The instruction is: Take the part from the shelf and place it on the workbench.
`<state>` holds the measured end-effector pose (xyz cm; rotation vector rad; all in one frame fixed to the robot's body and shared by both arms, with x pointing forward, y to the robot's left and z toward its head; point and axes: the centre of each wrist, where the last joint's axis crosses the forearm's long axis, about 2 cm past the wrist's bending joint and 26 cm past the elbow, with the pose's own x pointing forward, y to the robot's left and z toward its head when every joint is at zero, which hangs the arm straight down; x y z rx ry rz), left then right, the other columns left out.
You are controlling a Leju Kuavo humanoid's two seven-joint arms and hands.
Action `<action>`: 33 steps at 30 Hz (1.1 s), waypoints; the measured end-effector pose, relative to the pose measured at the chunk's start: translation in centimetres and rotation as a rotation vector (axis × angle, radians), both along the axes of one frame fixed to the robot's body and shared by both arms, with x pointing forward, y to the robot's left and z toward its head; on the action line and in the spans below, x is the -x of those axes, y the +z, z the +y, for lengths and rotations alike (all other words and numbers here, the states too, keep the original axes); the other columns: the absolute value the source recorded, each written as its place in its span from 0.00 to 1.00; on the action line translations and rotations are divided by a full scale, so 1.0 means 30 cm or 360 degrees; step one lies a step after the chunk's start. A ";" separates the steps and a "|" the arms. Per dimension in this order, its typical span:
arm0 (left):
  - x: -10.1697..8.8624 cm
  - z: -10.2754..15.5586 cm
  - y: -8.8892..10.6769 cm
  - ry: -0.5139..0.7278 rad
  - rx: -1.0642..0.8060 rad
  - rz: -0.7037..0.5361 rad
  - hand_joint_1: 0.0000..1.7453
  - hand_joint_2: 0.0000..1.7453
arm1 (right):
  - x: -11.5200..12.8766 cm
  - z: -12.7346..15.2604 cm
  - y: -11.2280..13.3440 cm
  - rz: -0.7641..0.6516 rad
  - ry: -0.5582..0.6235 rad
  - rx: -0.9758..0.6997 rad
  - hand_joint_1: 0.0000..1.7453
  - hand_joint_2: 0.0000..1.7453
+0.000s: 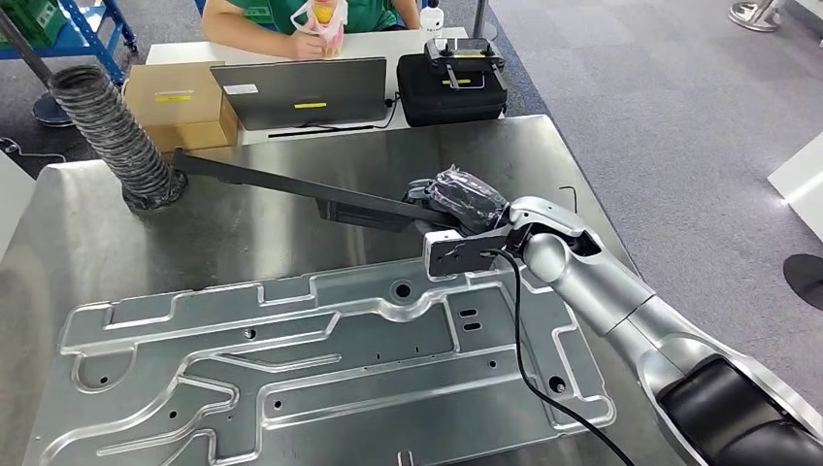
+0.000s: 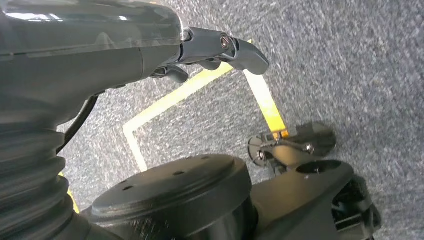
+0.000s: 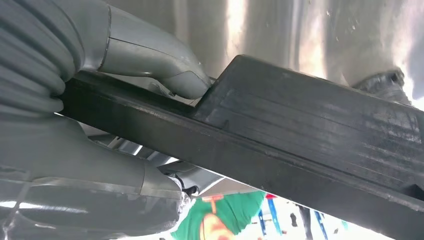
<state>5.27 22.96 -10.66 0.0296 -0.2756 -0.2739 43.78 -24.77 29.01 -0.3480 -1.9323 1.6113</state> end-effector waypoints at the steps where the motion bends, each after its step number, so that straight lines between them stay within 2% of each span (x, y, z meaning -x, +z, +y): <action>1: -0.002 -0.003 0.001 0.0001 0.0002 -0.0003 0.00 1.00 | -0.004 -0.001 0.008 -0.0015 -0.0002 -0.0003 1.00 1.00; 9: -0.021 -0.007 0.004 0.0012 -0.0001 -0.0030 0.00 1.00 | -0.028 -0.007 0.057 -0.0085 -0.0015 0.0012 1.00 1.00; 15: -0.032 0.008 0.004 0.0021 -0.0018 -0.0042 0.00 1.00 | -0.030 -0.012 0.047 -0.0088 -0.0022 0.0059 1.00 1.00; 25: -0.041 0.008 0.005 0.0039 -0.0017 -0.0052 0.00 1.00 | -0.045 0.004 0.093 -0.0166 -0.0020 0.0130 1.00 1.00; 33: -0.040 0.004 0.005 0.0038 0.0003 -0.0050 0.00 1.00 | -0.053 0.021 0.094 -0.0155 -0.0021 0.0147 1.00 1.00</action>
